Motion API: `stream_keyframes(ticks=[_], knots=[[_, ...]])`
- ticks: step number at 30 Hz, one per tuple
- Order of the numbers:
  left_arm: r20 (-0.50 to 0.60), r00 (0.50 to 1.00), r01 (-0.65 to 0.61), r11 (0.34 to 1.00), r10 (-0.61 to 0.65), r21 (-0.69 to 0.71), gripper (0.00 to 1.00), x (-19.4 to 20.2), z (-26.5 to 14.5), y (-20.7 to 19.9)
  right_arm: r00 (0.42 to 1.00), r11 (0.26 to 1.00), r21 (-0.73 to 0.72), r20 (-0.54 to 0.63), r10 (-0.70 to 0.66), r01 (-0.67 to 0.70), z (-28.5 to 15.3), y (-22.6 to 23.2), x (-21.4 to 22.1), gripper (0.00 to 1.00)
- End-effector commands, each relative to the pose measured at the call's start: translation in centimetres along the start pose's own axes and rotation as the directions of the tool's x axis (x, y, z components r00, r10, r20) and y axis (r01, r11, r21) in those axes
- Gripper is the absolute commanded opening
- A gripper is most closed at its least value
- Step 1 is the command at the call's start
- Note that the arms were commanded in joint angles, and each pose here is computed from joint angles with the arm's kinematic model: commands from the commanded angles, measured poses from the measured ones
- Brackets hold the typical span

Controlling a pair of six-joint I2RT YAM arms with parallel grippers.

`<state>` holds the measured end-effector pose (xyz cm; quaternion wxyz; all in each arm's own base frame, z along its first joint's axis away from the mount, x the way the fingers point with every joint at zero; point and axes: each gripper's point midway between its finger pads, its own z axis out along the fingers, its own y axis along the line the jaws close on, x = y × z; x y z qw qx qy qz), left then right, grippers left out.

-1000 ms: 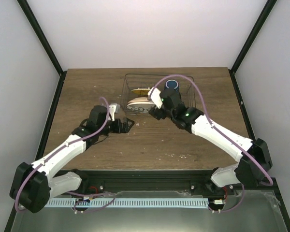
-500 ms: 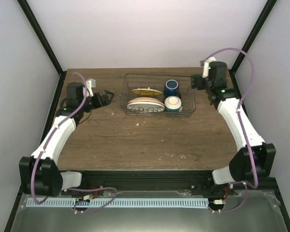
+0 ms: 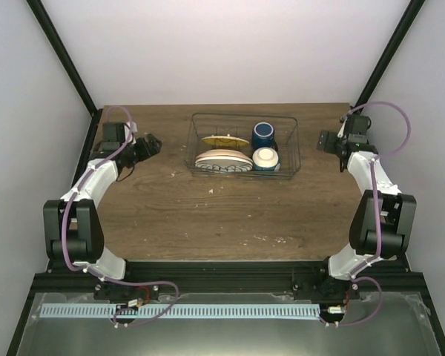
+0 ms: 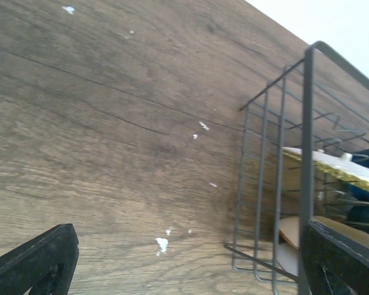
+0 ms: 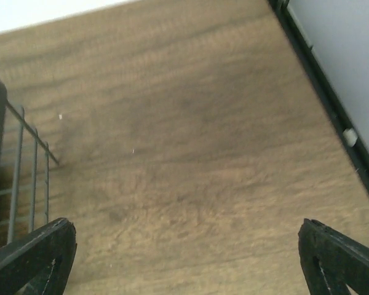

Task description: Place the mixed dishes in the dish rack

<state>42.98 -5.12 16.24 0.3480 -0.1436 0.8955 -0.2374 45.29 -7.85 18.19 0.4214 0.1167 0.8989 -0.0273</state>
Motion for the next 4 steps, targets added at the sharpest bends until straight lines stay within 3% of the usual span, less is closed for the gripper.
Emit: stream_keyframes(ticks=[1,4], knots=[[0.023,0.999,-0.033,0.997,0.035,-0.072,1.0,-0.46,0.28,1.36,0.999,0.999,-0.029,0.024,0.032,-0.031,0.63,0.53,0.34,1.0],[0.031,0.999,-0.042,0.996,0.045,-0.077,1.0,-0.37,0.13,1.49,0.999,0.999,-0.03,0.017,0.028,-0.027,0.77,0.56,0.5,1.0]])
